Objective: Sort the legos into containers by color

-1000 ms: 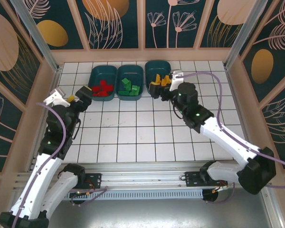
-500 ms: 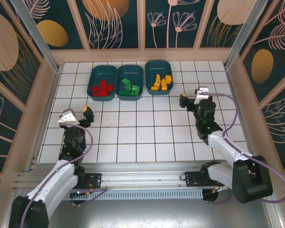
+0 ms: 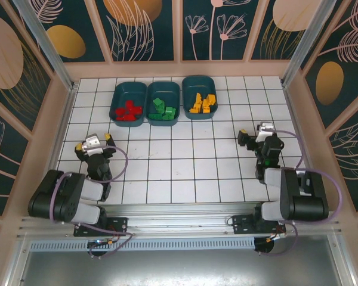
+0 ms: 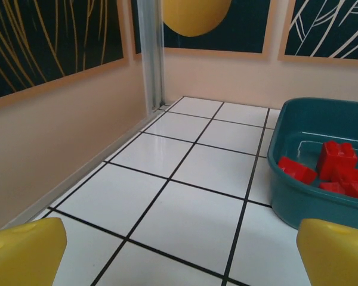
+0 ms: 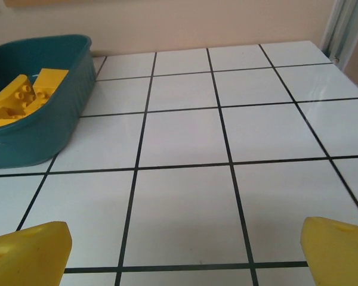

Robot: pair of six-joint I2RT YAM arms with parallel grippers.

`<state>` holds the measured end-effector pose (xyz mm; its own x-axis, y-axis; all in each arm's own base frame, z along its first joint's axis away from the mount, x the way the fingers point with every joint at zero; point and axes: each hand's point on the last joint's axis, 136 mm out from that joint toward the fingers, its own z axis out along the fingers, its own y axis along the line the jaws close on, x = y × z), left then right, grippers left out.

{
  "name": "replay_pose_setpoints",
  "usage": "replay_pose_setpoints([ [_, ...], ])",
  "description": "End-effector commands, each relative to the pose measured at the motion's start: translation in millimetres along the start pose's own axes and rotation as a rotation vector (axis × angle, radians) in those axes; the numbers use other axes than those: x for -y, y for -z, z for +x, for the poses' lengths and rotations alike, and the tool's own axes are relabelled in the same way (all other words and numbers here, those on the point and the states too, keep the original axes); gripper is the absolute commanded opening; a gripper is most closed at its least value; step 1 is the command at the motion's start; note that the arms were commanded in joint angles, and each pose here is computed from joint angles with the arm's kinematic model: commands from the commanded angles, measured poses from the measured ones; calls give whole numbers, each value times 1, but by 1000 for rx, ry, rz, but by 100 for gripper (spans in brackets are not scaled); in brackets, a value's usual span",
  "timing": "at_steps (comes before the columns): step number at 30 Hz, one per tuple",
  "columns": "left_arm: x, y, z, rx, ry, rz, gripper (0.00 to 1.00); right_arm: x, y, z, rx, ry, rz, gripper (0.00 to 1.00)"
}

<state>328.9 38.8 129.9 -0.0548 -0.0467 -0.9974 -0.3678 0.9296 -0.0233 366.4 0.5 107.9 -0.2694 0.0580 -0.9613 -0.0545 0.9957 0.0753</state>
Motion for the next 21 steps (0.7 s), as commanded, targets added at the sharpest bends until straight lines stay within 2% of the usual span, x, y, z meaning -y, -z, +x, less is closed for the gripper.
replay_pose_setpoints([
  [1, 20, -15, -22, 55, 25, 111, 99, -8, 2, -19, 163, -23, -62, 99],
  [5, 12, -34, -11, -8, 49, 68, 99, 5, -6, -16, 125, -52, 19, 99],
  [6, 11, -33, -14, 19, 58, 67, 99, 5, -7, -16, 124, -50, 28, 99],
  [8, 12, -34, -10, -9, 50, 71, 99, 5, -7, -16, 125, -50, 30, 99],
  [21, 12, -34, -12, 0, 51, 69, 99, 4, -7, -16, 125, -46, 33, 99],
])
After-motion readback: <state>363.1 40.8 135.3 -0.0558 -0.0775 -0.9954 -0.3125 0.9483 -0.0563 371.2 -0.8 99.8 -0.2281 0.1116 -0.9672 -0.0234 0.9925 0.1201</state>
